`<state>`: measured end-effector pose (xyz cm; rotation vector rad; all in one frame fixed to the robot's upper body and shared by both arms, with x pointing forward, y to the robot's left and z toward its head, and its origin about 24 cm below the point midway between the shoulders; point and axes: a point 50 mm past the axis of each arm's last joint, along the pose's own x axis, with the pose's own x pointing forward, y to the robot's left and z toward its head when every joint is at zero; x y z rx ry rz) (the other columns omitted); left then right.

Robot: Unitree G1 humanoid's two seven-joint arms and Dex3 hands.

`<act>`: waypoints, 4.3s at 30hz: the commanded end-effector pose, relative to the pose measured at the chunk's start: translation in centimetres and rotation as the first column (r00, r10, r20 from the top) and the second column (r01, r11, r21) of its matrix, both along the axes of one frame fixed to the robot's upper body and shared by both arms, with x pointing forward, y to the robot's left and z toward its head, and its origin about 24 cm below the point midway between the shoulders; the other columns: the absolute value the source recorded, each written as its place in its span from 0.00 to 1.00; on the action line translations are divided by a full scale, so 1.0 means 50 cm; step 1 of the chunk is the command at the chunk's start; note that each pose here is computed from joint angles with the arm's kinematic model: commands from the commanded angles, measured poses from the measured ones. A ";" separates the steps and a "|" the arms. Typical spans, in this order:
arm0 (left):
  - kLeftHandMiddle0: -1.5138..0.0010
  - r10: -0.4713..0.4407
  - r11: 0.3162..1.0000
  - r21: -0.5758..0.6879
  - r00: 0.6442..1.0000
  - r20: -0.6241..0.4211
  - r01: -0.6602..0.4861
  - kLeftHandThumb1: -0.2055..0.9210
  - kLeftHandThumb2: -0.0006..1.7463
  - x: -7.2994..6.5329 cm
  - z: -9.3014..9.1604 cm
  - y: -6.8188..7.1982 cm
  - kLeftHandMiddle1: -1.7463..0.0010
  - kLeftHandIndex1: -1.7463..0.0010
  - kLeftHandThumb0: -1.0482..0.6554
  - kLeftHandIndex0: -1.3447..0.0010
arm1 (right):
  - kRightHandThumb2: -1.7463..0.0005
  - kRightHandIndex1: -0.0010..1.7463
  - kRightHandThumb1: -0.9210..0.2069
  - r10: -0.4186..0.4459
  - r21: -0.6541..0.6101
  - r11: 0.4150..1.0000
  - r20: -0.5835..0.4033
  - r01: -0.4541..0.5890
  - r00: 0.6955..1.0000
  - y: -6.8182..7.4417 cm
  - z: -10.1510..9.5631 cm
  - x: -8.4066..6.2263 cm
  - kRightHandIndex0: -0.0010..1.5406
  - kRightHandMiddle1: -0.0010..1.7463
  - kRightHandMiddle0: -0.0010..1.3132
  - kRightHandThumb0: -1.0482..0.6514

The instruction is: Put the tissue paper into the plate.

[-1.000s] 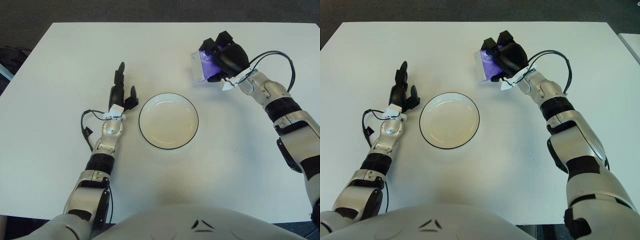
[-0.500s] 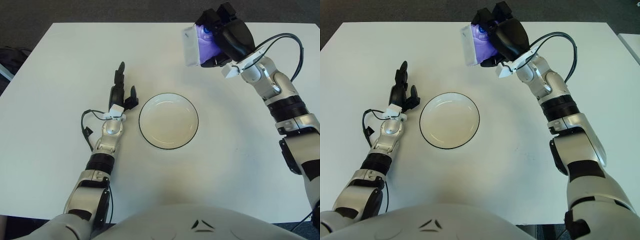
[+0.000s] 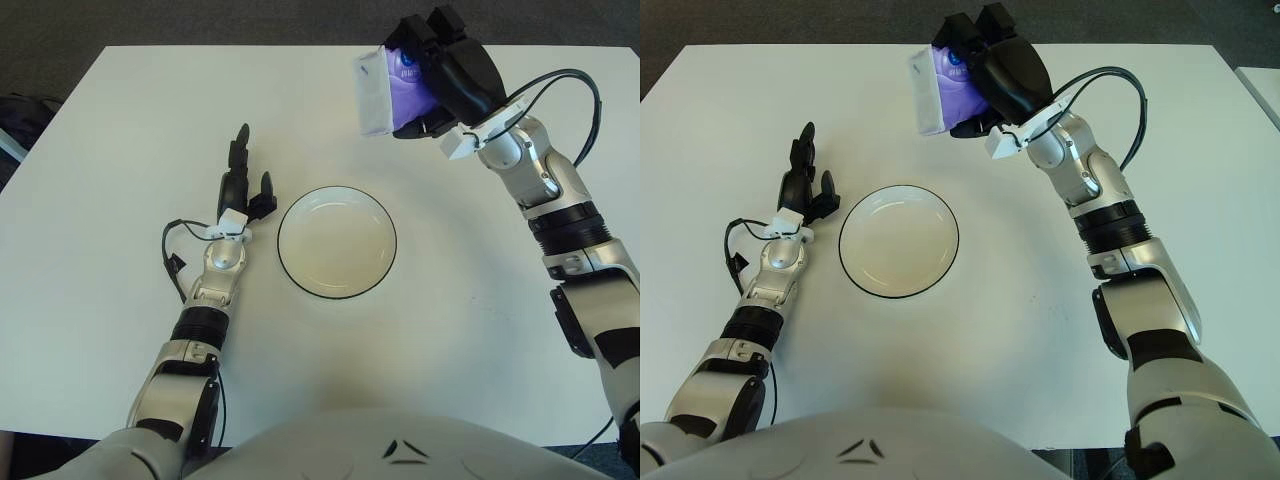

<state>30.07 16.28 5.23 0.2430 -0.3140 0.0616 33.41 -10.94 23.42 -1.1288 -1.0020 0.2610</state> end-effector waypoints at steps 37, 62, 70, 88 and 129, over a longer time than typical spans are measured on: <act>0.94 -0.004 1.000 0.015 0.946 -0.323 0.010 1.00 0.55 -0.101 -0.172 0.007 1.00 0.88 0.09 1.00 | 0.25 1.00 0.54 0.429 -0.005 0.892 -0.306 -0.451 0.850 0.064 -0.078 -0.175 0.79 1.00 0.47 0.34; 0.94 -0.014 1.000 0.015 0.952 -0.305 0.020 1.00 0.56 -0.096 -0.158 -0.002 1.00 0.89 0.09 1.00 | 0.25 1.00 0.54 0.449 -0.055 0.871 -0.311 -0.488 0.837 0.070 -0.074 -0.188 0.76 1.00 0.46 0.34; 0.94 -0.025 1.000 0.006 0.951 -0.310 0.029 1.00 0.57 -0.097 -0.155 -0.002 1.00 0.91 0.09 1.00 | 0.25 1.00 0.54 0.431 -0.084 0.876 -0.306 -0.475 0.849 0.072 -0.072 -0.187 0.76 1.00 0.46 0.34; 0.91 -0.020 0.999 0.026 0.951 -0.308 0.030 1.00 0.58 -0.100 -0.153 -0.006 0.99 0.89 0.10 1.00 | 0.45 1.00 0.29 0.382 -0.099 0.901 -0.278 -0.422 0.881 0.075 -0.075 -0.175 0.40 1.00 0.31 0.38; 0.90 -0.049 0.998 -0.052 0.959 -0.279 0.036 1.00 0.56 -0.100 -0.158 -0.020 0.99 0.90 0.13 1.00 | 0.48 0.09 0.00 0.200 -0.275 0.916 -0.321 -0.293 0.926 0.055 -0.098 -0.152 0.02 0.17 0.00 0.03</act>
